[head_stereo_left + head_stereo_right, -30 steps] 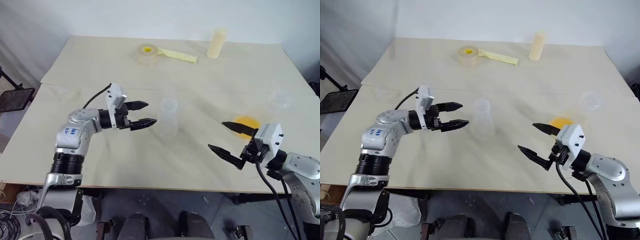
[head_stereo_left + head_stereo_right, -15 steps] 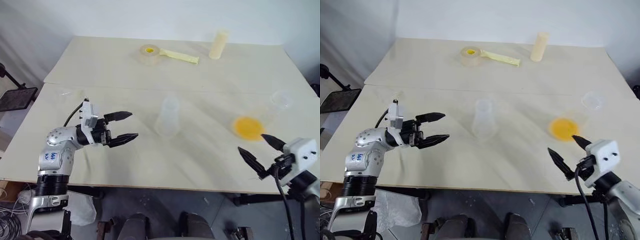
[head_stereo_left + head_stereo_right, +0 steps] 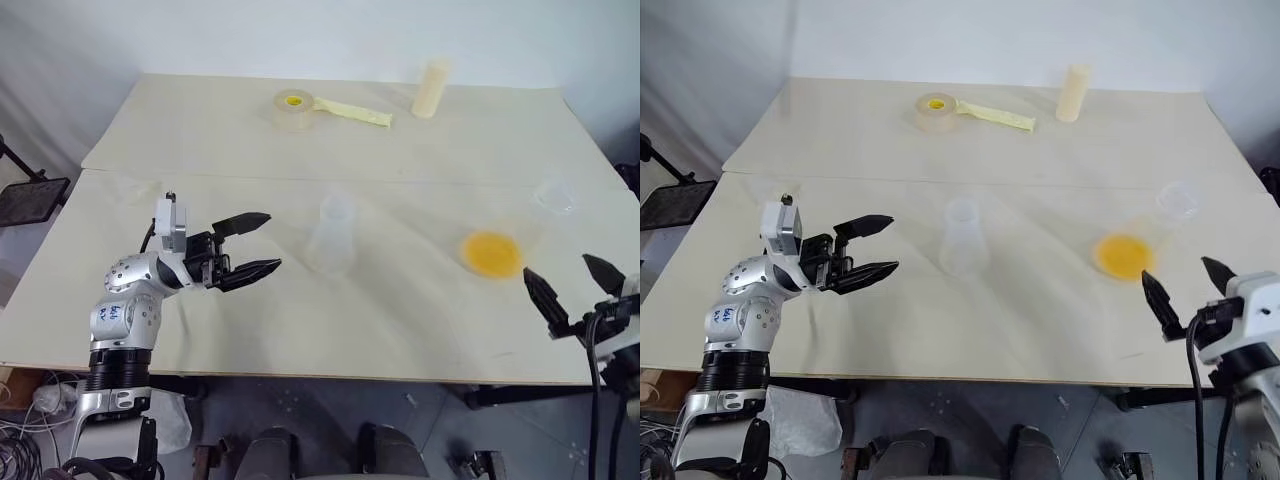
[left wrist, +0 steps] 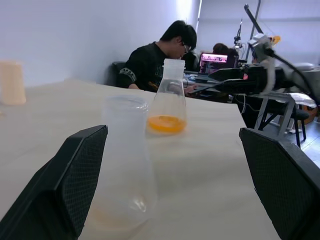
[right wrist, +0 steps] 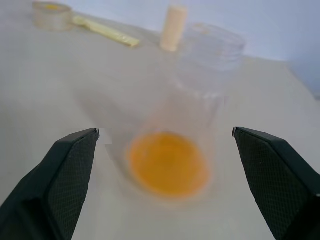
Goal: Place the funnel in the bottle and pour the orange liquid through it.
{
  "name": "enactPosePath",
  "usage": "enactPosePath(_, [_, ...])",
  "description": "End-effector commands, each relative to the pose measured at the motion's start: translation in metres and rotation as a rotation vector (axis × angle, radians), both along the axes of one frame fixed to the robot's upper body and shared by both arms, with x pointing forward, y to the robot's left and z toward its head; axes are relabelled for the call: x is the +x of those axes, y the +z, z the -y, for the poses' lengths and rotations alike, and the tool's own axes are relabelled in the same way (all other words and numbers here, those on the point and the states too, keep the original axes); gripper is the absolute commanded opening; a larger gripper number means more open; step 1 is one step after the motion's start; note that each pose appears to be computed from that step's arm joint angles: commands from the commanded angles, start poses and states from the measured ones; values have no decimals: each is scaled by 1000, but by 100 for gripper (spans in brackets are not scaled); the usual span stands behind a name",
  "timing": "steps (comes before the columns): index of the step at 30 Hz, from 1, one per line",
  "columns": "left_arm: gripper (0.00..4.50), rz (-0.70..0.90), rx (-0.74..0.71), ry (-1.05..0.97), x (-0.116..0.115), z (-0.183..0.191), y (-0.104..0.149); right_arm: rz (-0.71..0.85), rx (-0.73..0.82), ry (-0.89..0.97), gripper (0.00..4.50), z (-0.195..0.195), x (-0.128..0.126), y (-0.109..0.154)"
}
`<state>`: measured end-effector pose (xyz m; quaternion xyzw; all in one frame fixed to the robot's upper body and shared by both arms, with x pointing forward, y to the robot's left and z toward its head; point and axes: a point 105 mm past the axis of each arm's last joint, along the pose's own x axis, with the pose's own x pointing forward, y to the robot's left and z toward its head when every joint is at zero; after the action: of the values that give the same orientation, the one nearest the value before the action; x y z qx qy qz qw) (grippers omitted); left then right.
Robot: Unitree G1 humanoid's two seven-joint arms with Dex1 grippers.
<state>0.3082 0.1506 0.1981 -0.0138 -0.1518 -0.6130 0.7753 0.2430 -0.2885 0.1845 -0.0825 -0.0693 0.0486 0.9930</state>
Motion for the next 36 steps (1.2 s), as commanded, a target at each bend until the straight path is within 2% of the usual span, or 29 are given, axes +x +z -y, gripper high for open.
enactPosePath(1, [448, 62, -16, 5, -5, -2, 11, 43, -14, -45, 450, 8, 7, 9])
enactPosePath(13, [448, 72, -29, 24, -8, 1, 12, 93, 33, -48, 450, 11, 46, 20])
enactPosePath(16, [448, 79, -30, 40, -7, 0, 12, 99, 29, -44, 450, 8, 49, 23])
enactPosePath(20, [448, 78, -30, 63, -6, -2, 11, 104, 23, -26, 450, 3, 43, 28])
enactPosePath(27, [448, 76, 2, 215, 2, -21, 8, 52, -1, 56, 450, -14, 18, 27])
enactPosePath(30, [448, 69, 3, 283, 2, -33, 8, 6, 0, 188, 450, -38, 2, 24])
enactPosePath(33, [448, 60, 35, 410, 3, -56, 3, -94, -35, 398, 450, -71, -14, 15])
enactPosePath(36, [448, 54, 48, 522, 1, -75, 0, -160, -83, 521, 450, -87, -20, 9])
